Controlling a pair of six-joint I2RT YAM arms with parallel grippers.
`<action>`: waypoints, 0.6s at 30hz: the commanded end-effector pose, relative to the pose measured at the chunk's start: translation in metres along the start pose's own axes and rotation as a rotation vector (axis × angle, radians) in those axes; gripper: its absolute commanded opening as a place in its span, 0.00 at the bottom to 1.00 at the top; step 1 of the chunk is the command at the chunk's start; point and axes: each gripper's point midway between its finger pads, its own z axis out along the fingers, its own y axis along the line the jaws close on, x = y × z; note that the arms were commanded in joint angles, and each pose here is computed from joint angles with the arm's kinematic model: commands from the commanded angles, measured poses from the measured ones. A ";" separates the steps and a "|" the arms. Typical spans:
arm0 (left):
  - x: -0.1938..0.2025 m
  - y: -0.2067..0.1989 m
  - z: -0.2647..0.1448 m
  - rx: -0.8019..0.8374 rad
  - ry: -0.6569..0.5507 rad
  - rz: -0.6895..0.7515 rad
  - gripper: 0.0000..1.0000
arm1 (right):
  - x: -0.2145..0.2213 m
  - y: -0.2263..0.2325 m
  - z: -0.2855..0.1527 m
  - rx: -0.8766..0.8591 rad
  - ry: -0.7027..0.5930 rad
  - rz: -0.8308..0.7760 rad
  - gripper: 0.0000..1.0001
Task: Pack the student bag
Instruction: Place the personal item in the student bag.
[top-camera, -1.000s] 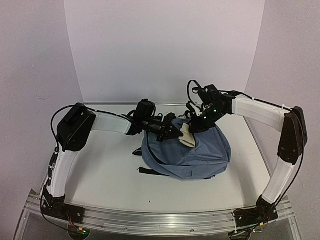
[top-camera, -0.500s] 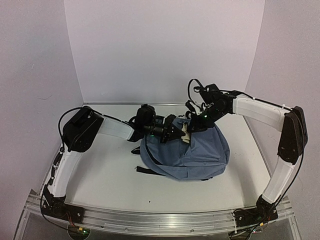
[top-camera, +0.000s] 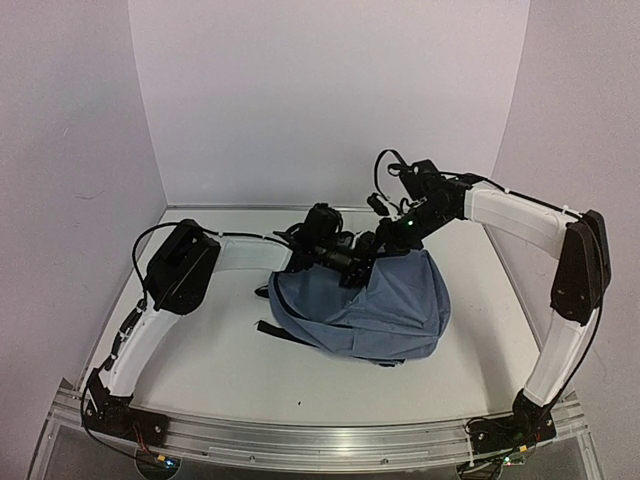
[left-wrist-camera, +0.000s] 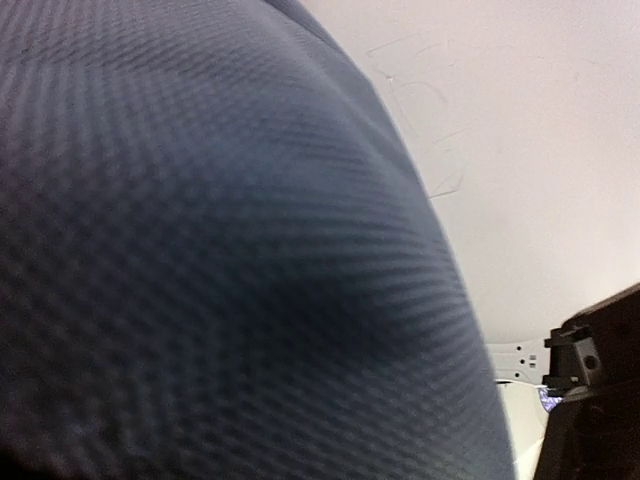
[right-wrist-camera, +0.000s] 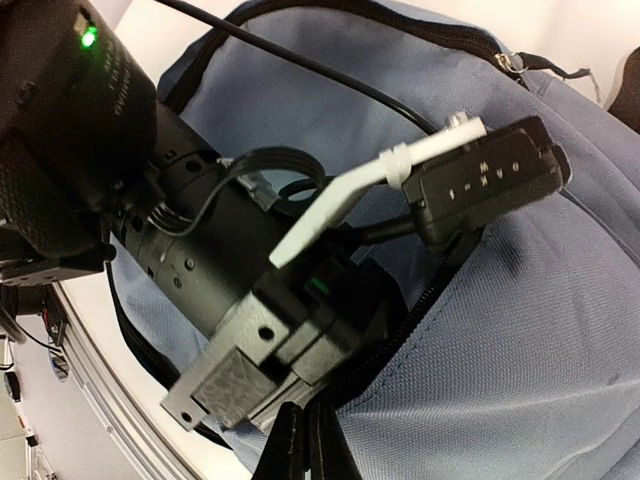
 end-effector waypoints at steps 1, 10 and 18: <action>0.012 -0.003 -0.004 -0.107 0.007 0.020 0.11 | -0.015 0.033 -0.008 -0.144 -0.059 -0.052 0.00; 0.019 -0.029 -0.051 -0.321 -0.109 0.065 0.45 | 0.030 0.004 0.007 -0.129 0.016 0.004 0.00; 0.030 -0.014 -0.077 -0.515 -0.124 0.063 0.39 | 0.051 -0.018 0.018 -0.120 0.023 0.105 0.00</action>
